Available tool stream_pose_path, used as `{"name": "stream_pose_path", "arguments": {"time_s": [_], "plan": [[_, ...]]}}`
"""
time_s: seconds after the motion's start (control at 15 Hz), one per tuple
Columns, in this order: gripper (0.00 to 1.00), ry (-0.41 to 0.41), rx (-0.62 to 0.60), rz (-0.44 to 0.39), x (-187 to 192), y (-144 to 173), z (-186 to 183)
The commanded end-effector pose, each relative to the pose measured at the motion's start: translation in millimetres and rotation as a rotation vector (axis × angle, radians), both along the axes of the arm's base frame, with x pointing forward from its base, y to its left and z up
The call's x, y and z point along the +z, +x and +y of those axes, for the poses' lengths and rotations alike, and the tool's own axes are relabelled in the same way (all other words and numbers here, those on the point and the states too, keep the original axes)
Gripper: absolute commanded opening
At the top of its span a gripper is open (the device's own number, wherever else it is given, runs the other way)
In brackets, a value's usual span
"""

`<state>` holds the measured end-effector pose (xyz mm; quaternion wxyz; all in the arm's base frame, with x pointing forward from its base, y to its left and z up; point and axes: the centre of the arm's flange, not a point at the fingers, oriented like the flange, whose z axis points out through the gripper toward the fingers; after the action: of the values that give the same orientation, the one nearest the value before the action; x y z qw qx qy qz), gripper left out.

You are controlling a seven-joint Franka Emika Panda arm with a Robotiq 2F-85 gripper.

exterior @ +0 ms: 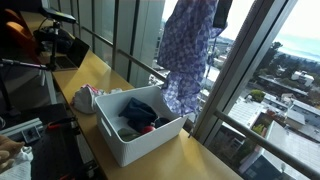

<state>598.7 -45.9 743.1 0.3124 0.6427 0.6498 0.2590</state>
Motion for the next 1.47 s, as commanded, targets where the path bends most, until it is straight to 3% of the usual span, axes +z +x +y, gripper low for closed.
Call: {"name": "stream_pose_path", "arguments": {"time_s": [0.0,0.27,0.73,1.07,1.4], "plan": [[0.03,0.006,0.012,0.038,-45,0,0],[0.03,0.002,0.012,0.066,-62,-3,0],[0.03,-0.042,0.051,-0.008,6,-31,39],[0.03,-0.087,0.077,-0.035,30,-46,71],[0.03,-0.064,0.088,-0.012,3,-40,58]]}}
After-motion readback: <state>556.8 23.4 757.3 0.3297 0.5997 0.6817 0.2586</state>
